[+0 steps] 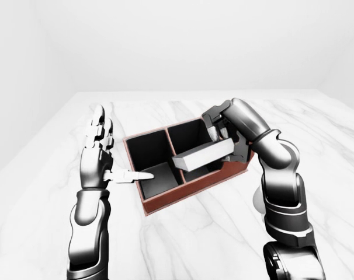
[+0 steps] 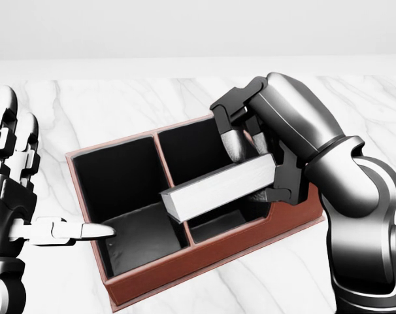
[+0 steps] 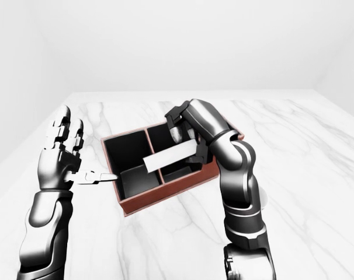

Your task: Pick up the book and place it in the front compartment of the caddy.

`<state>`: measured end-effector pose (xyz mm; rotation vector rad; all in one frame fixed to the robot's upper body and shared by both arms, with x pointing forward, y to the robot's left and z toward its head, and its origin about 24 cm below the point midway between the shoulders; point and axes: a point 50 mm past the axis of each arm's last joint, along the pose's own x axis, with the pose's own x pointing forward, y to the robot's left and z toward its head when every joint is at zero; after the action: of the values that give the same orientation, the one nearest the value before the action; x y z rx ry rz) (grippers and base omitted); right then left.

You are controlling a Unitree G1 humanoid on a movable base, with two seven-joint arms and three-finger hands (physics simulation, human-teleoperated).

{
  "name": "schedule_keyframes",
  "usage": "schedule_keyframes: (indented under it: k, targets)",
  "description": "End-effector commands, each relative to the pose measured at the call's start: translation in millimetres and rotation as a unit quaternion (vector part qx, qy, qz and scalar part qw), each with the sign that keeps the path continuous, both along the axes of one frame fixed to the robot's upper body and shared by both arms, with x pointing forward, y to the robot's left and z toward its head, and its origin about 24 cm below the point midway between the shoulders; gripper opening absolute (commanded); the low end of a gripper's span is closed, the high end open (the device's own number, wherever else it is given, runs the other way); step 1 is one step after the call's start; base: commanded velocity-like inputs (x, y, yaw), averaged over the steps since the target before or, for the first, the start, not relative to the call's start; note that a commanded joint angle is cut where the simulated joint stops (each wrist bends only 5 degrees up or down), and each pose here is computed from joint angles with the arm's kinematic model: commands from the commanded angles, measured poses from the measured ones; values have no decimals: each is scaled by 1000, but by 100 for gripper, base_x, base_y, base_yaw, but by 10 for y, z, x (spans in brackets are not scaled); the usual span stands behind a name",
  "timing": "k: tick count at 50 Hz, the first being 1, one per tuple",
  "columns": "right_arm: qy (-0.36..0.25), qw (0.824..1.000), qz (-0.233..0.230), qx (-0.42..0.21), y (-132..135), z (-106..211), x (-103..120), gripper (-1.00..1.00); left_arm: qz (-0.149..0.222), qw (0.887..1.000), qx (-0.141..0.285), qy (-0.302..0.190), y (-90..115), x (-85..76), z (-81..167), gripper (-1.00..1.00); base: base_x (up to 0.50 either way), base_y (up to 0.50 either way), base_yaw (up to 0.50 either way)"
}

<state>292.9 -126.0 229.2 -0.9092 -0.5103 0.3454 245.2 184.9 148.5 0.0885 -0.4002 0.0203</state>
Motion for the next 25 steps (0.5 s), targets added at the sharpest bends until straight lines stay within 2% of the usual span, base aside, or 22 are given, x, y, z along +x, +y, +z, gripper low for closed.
schedule_keyframes:
  k: [1, 25]
  targets:
    - [-19, 999, 2, 31, -10, 117, 72, -100, 0, 1000, 0, 3, -1, 5, -13, 100, 0, 0, 0]
    - [-12, 999, -7, 51, -35, 168, 248, -100, 1, 1000, 1, 5, -3, 7, -21, 100, 0, 0, 0]
